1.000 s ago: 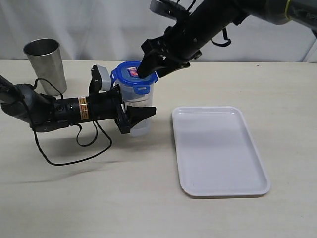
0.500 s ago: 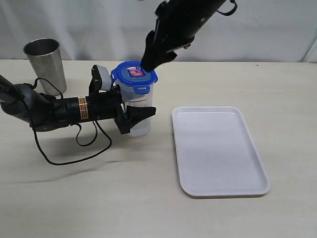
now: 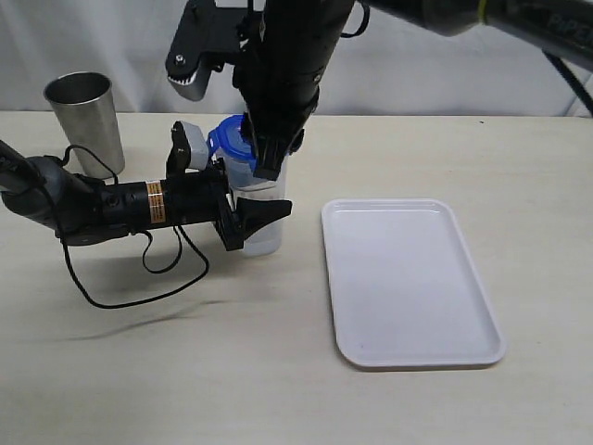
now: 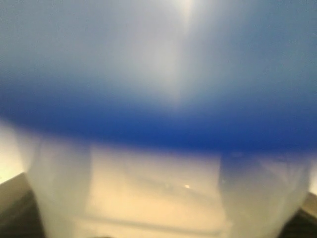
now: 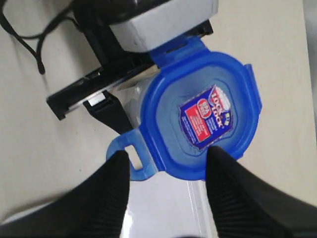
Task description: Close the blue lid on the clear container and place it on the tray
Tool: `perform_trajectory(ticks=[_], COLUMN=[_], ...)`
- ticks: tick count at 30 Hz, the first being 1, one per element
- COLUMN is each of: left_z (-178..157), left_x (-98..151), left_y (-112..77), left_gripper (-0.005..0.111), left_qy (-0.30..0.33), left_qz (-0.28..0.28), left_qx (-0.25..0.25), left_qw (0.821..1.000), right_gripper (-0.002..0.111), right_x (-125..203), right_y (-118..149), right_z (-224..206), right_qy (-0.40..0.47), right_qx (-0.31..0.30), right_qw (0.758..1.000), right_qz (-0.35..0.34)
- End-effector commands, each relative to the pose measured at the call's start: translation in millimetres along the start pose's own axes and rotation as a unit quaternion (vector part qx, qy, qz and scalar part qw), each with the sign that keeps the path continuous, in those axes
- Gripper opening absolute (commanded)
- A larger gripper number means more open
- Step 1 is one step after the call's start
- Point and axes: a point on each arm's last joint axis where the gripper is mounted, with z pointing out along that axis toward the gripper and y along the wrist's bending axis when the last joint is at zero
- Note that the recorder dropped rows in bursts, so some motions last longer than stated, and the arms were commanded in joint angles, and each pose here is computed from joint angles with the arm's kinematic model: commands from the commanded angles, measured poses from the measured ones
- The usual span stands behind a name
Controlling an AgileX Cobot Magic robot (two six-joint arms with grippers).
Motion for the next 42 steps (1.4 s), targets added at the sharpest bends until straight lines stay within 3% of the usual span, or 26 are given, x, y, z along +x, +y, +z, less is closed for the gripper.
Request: perform_trajectory(ticks=[1,18,29,34,42], left_z=[1.9,1.9,1.9,1.9,1.9], left_x=[4.4,4.3,3.6,3.8,3.8], left_y=[-3.2,-3.0,-4.6,-4.9,-4.9], left_gripper=[0.000,0.000,0.000,0.000,0.000], left_qy=[0.024,0.024,0.020,0.021,0.021], left_qz=[0.004,0.004,0.006,0.007,0.007], left_qx=[0.007,0.006,0.014,0.016,0.016], left_qw=[1.000,1.000,1.000,1.000,1.000], right_gripper=[0.046,0.046,0.046,0.032,0.031], right_x=[2.9,2.6,19.5,23.4,25.8], right_y=[-0.6,6.9,32.0,39.9,43.0], right_z=[15.3,61.7,103.9,117.0,119.7], right_qy=[0.029,0.052,0.085,0.068,0.068], right_qx=[0.001,-0.025,-0.008,-0.001,-0.003], right_qw=[0.999,0.997,0.984,0.984,0.986], right_qz=[-0.018,-0.053,-0.156,-0.165,-0.151])
